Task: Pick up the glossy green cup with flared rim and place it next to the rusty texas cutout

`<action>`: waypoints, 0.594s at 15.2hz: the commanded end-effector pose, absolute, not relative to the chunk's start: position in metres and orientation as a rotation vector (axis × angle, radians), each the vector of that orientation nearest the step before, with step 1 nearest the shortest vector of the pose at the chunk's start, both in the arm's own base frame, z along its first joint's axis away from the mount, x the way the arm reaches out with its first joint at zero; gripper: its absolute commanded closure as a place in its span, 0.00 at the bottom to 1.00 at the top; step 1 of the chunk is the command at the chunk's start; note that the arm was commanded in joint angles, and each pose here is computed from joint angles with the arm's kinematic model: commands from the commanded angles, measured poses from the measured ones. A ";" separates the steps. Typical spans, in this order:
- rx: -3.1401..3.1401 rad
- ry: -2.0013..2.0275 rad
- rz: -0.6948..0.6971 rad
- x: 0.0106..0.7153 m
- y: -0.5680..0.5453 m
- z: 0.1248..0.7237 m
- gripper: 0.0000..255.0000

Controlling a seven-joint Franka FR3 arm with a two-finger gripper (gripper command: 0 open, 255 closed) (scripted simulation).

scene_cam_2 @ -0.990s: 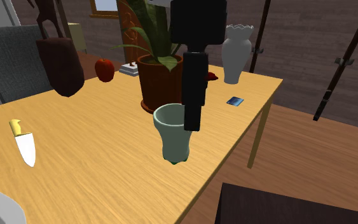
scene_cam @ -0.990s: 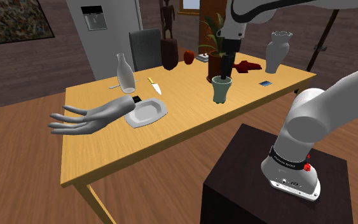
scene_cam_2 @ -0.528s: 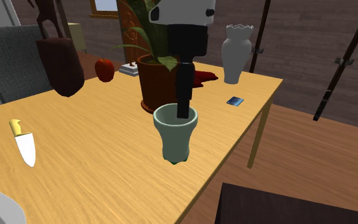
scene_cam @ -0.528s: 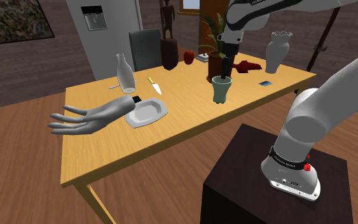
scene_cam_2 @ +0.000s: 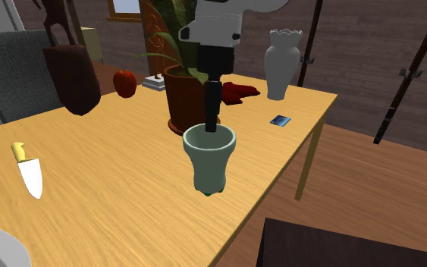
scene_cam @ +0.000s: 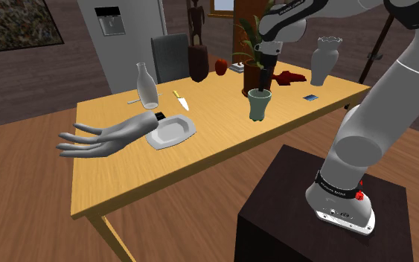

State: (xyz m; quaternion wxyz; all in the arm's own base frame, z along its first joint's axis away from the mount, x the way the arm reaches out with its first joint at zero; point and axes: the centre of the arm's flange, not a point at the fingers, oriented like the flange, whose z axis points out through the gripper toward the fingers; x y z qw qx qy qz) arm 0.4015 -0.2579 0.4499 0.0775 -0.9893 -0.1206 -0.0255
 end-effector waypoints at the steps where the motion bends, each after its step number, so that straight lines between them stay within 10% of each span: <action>1: -2.964 -0.367 -0.079 0.404 -0.260 0.441 0.00; 9: -2.964 -0.367 -0.079 0.405 -0.256 0.412 0.00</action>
